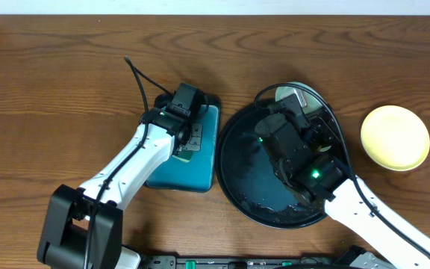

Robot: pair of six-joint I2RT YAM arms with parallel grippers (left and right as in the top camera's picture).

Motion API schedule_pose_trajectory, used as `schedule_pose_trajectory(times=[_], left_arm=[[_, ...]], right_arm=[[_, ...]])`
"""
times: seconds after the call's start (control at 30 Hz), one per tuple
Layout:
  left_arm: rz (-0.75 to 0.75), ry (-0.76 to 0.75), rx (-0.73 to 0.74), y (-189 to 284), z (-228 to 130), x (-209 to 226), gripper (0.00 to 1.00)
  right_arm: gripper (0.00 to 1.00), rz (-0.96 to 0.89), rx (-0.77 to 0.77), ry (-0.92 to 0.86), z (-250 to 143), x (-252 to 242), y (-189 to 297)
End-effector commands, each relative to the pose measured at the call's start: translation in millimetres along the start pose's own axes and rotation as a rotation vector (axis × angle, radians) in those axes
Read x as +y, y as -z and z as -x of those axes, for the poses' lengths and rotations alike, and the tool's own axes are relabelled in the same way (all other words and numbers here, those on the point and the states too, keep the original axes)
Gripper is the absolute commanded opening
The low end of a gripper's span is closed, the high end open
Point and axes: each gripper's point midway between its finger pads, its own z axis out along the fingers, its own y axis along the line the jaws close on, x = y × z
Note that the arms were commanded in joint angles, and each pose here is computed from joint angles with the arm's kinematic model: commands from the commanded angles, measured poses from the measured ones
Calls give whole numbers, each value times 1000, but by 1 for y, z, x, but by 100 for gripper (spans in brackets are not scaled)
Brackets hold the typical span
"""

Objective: Clean dirty plates on tray and stack at the side

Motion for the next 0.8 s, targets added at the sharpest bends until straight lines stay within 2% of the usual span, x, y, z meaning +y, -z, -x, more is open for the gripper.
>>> schedule_pose_trajectory(times=[0.0,0.43,0.47,0.5,0.53,0.77], left_arm=[[24,-43,7,-7,4,4,7],[25,-42,9,-14,5,2,8],[25,-42,9,-14,5,2,15],[25,-42,9,-14,5,2,29],[25,-42,9,-14,5,2,32],[19,-22,-19,-7,11,3,34]], right_arm=[[1,-49,-6,-30,3,-15,4],[1,-48,-6,-31,3,-15,4],[1,-48,-6,-31,3,-15,4],[1,-48,-6,-31,3,-15,4],[1,-48,-6,-31,3,-15,4],[1,-48,-6,-32,3,-15,4]])
